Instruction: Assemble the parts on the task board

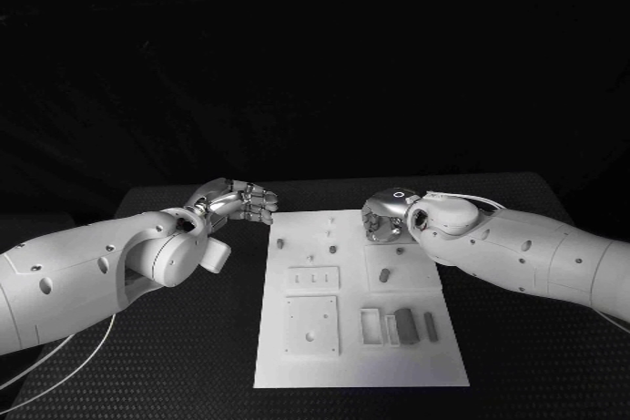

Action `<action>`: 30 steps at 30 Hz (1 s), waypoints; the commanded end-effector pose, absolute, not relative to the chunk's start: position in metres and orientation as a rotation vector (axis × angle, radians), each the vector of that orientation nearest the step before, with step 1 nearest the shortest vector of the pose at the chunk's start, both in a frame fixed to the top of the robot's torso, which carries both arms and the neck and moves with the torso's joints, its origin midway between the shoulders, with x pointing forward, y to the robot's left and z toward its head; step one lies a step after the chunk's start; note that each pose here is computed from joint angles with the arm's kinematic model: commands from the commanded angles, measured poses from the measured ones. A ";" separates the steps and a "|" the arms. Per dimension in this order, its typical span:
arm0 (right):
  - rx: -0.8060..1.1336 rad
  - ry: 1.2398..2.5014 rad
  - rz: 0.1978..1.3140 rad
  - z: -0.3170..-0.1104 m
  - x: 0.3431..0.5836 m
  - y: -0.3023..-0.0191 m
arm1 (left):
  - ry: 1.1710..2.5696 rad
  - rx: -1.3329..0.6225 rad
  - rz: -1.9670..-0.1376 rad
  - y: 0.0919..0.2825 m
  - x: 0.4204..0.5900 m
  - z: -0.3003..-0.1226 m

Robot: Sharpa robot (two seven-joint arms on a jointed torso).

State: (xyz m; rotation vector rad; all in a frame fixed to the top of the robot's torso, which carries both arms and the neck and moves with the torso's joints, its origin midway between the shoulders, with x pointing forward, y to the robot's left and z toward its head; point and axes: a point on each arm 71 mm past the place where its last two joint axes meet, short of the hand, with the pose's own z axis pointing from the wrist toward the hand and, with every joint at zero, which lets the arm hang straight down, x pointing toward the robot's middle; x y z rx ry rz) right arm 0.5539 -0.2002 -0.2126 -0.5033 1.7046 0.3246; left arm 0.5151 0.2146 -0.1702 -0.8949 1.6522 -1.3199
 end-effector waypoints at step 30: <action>-0.515 1.464 0.301 -0.189 0.545 -0.157 | 1.654 -0.887 -1.346 0.210 0.516 -0.167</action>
